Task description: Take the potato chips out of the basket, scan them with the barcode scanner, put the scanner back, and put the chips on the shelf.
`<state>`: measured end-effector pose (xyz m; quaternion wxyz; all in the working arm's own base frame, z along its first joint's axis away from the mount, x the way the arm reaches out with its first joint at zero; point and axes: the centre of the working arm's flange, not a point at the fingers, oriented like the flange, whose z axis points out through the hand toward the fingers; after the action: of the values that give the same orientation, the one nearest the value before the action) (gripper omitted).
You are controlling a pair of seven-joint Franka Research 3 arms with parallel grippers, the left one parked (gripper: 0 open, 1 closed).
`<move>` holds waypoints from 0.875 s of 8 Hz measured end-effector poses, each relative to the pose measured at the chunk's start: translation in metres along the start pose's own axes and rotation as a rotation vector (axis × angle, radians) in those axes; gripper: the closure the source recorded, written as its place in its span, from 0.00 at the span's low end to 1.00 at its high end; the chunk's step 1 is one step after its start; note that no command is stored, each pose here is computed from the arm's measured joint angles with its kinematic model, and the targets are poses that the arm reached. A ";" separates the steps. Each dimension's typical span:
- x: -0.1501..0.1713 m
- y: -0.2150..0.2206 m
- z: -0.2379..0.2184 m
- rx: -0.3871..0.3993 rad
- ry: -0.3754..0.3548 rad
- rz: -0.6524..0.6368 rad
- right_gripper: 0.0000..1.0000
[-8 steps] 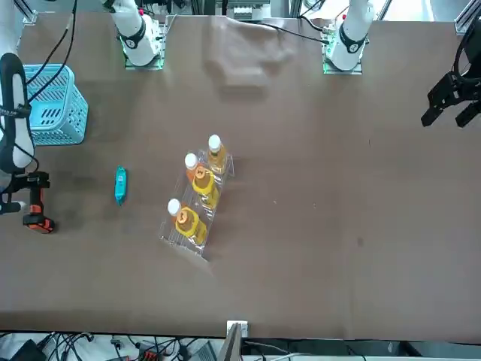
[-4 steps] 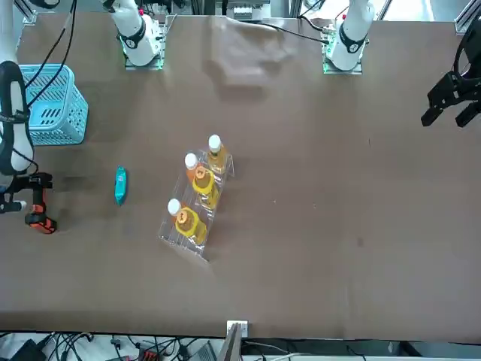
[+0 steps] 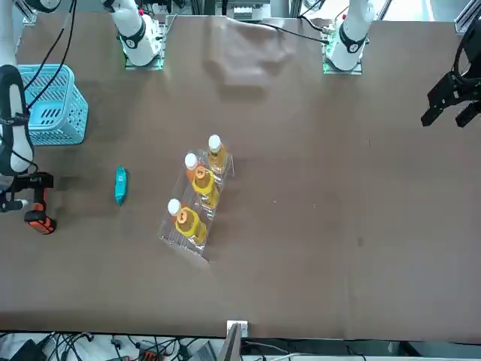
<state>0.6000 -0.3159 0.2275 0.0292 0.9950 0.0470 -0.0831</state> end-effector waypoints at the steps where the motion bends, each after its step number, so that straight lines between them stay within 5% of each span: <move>1: 0.000 0.001 0.002 0.000 0.001 -0.006 0.59; 4: 0.000 0.002 0.003 -0.001 0.002 -0.012 0.56; 7: 0.000 0.003 0.004 -0.004 0.006 -0.018 0.37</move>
<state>0.5994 -0.3190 0.2241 0.0302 0.9947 0.0564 -0.0803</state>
